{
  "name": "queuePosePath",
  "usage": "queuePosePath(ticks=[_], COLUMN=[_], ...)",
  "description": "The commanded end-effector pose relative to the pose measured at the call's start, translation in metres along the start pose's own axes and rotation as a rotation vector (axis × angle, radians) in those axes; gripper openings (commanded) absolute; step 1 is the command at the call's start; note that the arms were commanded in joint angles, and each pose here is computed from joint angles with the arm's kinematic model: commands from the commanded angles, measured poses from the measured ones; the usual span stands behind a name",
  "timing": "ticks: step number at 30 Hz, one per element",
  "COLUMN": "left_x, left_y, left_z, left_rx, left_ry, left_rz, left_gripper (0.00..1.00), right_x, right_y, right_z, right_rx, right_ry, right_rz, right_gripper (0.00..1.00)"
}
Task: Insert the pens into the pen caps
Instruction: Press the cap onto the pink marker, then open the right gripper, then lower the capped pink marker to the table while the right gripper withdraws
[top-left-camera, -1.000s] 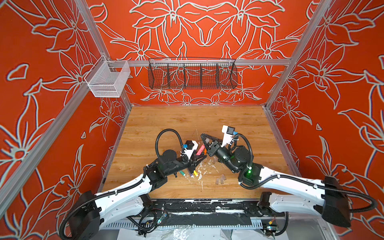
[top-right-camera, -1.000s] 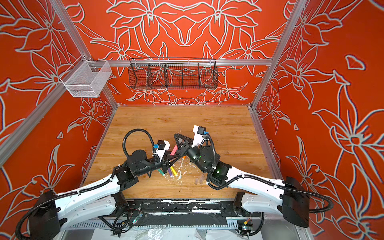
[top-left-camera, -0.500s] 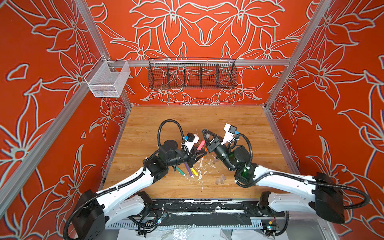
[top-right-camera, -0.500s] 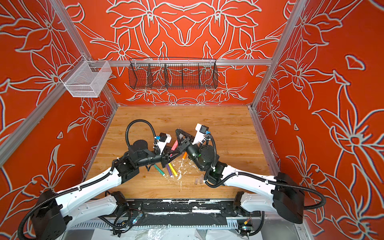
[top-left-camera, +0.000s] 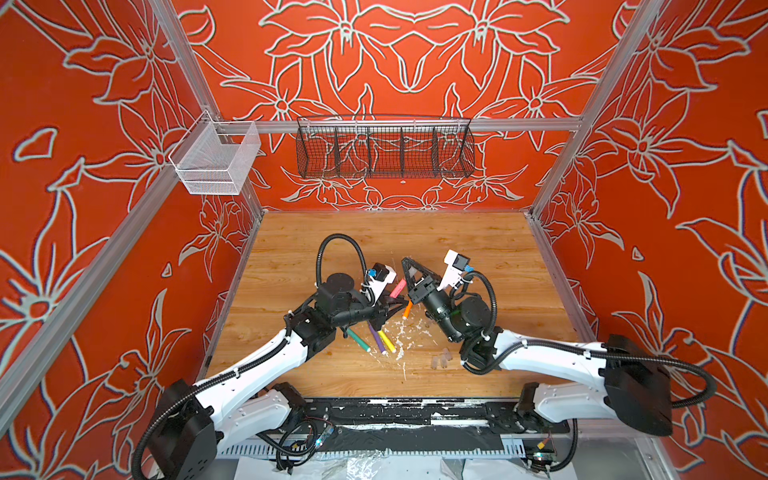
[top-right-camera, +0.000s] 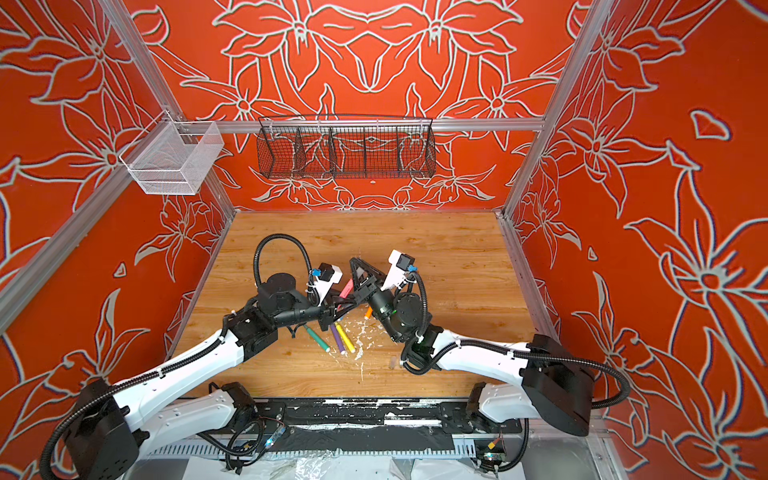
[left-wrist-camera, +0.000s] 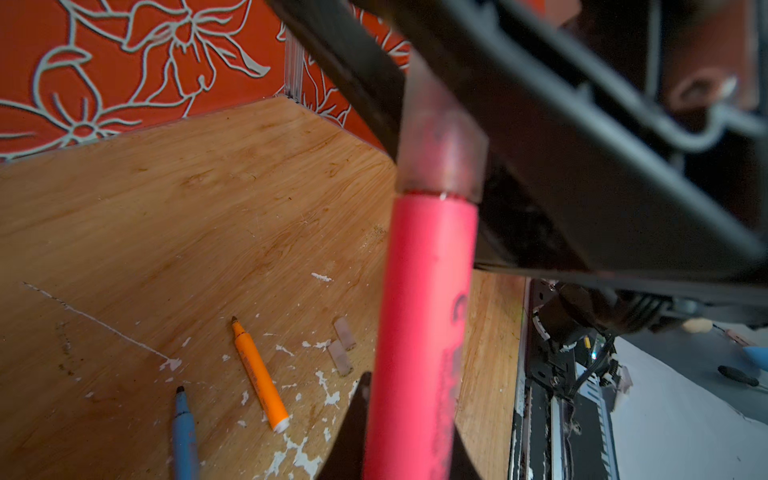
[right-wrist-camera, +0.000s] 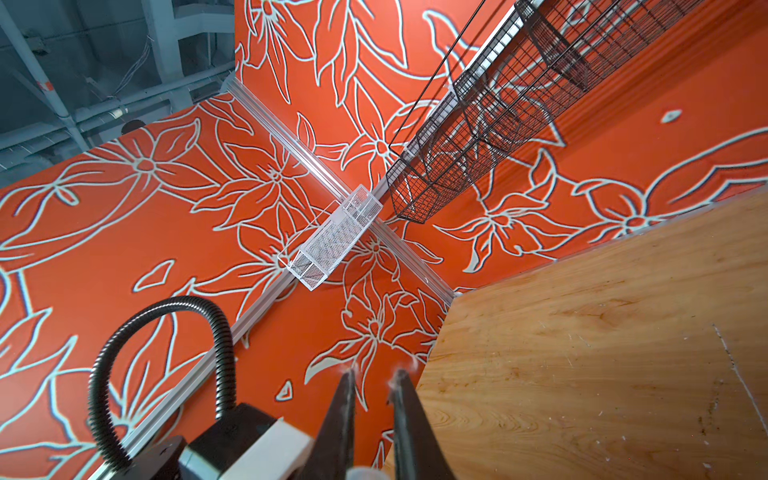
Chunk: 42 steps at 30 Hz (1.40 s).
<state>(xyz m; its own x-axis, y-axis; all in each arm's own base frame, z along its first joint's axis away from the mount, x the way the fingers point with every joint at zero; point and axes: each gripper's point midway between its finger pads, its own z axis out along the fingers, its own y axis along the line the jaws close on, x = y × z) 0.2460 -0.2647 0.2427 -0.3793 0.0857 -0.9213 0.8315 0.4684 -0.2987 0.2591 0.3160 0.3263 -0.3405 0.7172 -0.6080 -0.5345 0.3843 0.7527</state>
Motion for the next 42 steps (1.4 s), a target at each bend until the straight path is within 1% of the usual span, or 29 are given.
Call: queuePosePath(ticks=[1, 4, 7, 10, 13, 15, 17, 18, 19, 21, 22, 24, 26, 29, 32, 34, 36, 37, 40, 42], left_x=[-0.171, -0.170, -0.168, -0.168, -0.164, -0.156, -0.144, -0.135, -0.130, -0.110, -0.100, -0.080, -0.057, -0.024, 0.013, 0.027, 0.035, 0.039, 0.044, 0.051], left_y=[0.049, 0.051, 0.058, 0.065, 0.070, 0.070, 0.066, 0.066, 0.058, 0.053, 0.052, 0.052, 0.056, 0.066, 0.080, 0.087, 0.095, 0.099, 0.107, 0.113], left_z=[-0.081, -0.081, -0.082, -0.083, -0.085, -0.083, -0.079, -0.075, -0.078, -0.073, -0.072, -0.070, -0.072, -0.076, -0.082, -0.086, -0.088, -0.090, -0.089, -0.087], left_rx=[-0.261, -0.262, -0.294, -0.338, -0.379, -0.383, -0.366, -0.360, -0.346, -0.335, -0.346, -0.372, -0.422, -0.488, -0.562, -0.602, -0.649, -0.676, -0.713, -0.741], left_ry=[-0.618, -0.624, -0.632, -0.641, -0.639, -0.607, -0.561, -0.523, -0.507, -0.449, -0.425, -0.371, -0.315, -0.247, -0.205, -0.201, -0.190, -0.186, -0.163, -0.141], left_rz=[-0.041, -0.051, -0.044, -0.026, -0.001, 0.010, 0.019, 0.013, 0.019, 0.003, -0.012, -0.043, -0.098, -0.202, -0.294, -0.313, -0.315, -0.319, -0.329, -0.344], left_gripper=[0.00, 0.00, 0.00, 0.00, 0.00, 0.00, 0.00, 0.00, 0.00, 0.00, 0.00, 0.00, 0.00, 0.00, 0.00, 0.00, 0.00, 0.00, 0.00, 0.00], right_x=[0.145, 0.151, 0.163, 0.173, 0.166, 0.154, 0.139, 0.131, 0.121, 0.095, 0.082, 0.061, 0.042, 0.020, -0.009, -0.027, -0.047, -0.058, -0.080, -0.089], right_y=[0.009, 0.016, 0.026, 0.024, 0.018, 0.015, 0.005, 0.001, -0.003, -0.012, -0.017, -0.025, -0.033, -0.045, -0.070, -0.090, -0.111, -0.123, -0.161, -0.189], right_z=[-0.061, -0.062, -0.062, -0.058, -0.059, -0.059, -0.056, -0.055, -0.054, -0.052, -0.051, -0.050, -0.050, -0.053, -0.063, -0.073, -0.084, -0.090, -0.106, -0.114], right_rx=[-0.144, -0.187, -0.224, -0.220, -0.206, -0.171, -0.063, -0.018, 0.019, 0.092, 0.123, 0.176, 0.227, 0.270, 0.397, 0.493, 0.592, 0.648, 0.784, 0.860], right_ry=[0.562, 0.565, 0.582, 0.597, 0.562, 0.538, 0.534, 0.528, 0.517, 0.491, 0.484, 0.482, 0.478, 0.472, 0.431, 0.394, 0.335, 0.306, 0.242, 0.240], right_rz=[-0.006, 0.027, 0.041, 0.051, 0.044, 0.014, -0.055, -0.089, -0.116, -0.152, -0.165, -0.203, -0.249, -0.305, -0.407, -0.499, -0.584, -0.620, -0.667, -0.665], right_gripper=[0.00, 0.00, 0.00, 0.00, 0.00, 0.00, 0.01, 0.07, 0.12, 0.25, 0.33, 0.42, 0.52, 0.60, 0.64, 0.66, 0.73, 0.74, 0.78, 0.78])
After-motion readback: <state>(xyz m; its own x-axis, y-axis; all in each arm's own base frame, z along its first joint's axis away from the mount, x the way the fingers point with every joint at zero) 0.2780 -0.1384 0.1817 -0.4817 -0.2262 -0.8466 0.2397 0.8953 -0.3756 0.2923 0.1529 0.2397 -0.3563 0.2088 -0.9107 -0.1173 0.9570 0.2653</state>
